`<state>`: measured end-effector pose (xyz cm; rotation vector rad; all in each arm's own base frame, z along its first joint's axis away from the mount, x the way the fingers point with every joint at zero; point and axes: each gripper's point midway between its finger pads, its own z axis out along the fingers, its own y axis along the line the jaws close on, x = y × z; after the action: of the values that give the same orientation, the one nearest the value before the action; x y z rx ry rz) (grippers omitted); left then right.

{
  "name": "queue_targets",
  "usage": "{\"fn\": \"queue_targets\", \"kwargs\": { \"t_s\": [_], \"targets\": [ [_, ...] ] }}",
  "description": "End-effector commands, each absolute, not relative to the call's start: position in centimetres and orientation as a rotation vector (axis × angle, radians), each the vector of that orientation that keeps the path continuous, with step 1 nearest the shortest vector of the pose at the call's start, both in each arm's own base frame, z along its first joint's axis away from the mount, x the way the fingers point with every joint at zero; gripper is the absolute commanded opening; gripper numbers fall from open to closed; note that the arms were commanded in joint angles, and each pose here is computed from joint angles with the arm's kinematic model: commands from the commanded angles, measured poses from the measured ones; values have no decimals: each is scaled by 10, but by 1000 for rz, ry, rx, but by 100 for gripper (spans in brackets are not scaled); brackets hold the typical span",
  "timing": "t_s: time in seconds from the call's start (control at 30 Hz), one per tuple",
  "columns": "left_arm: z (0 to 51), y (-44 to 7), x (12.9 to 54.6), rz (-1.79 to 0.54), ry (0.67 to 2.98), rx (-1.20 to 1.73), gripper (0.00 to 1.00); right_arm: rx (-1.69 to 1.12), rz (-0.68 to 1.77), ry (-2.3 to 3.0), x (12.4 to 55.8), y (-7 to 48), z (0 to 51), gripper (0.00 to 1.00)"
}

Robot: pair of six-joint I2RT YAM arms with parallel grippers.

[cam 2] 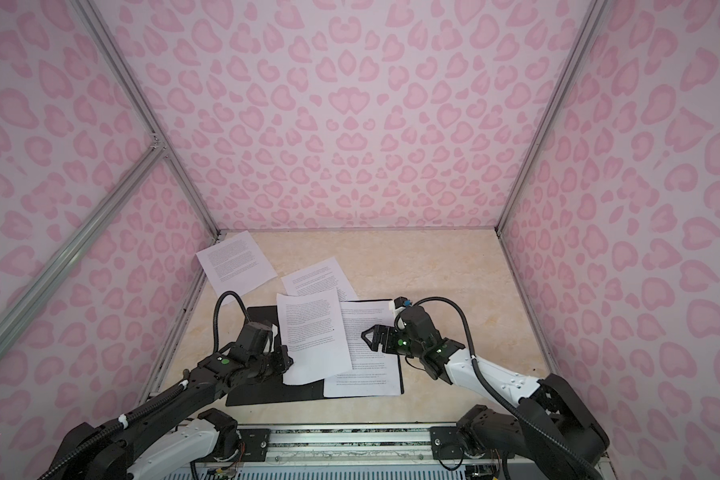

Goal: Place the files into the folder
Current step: 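Lower the sheet onto the folder with the left gripper while the right gripper approaches, then press the sheet onto the folder with the right gripper while the left gripper withdraws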

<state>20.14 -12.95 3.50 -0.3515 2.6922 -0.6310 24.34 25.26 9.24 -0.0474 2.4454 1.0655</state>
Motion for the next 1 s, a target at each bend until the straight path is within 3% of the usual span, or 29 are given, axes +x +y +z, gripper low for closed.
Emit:
{"fn": "queue_targets", "kwargs": {
  "t_s": [0.0,0.1,0.47,0.9,0.97],
  "targets": [
    [30,-122,201,-569,2694,-330,4,-139,1142,2388,247,282,101,93],
    [22,-120,197,-550,2710,-316,3,-183,1166,2412,248,302,92,93],
    [14,-127,197,-585,2714,-242,3,-272,1278,2449,256,348,72,73],
    [12,-126,195,-601,2698,-253,3,-258,1314,2496,263,365,58,54],
    [11,-127,194,-609,2701,-250,3,-243,1338,2497,264,368,57,47]
  ]
}}
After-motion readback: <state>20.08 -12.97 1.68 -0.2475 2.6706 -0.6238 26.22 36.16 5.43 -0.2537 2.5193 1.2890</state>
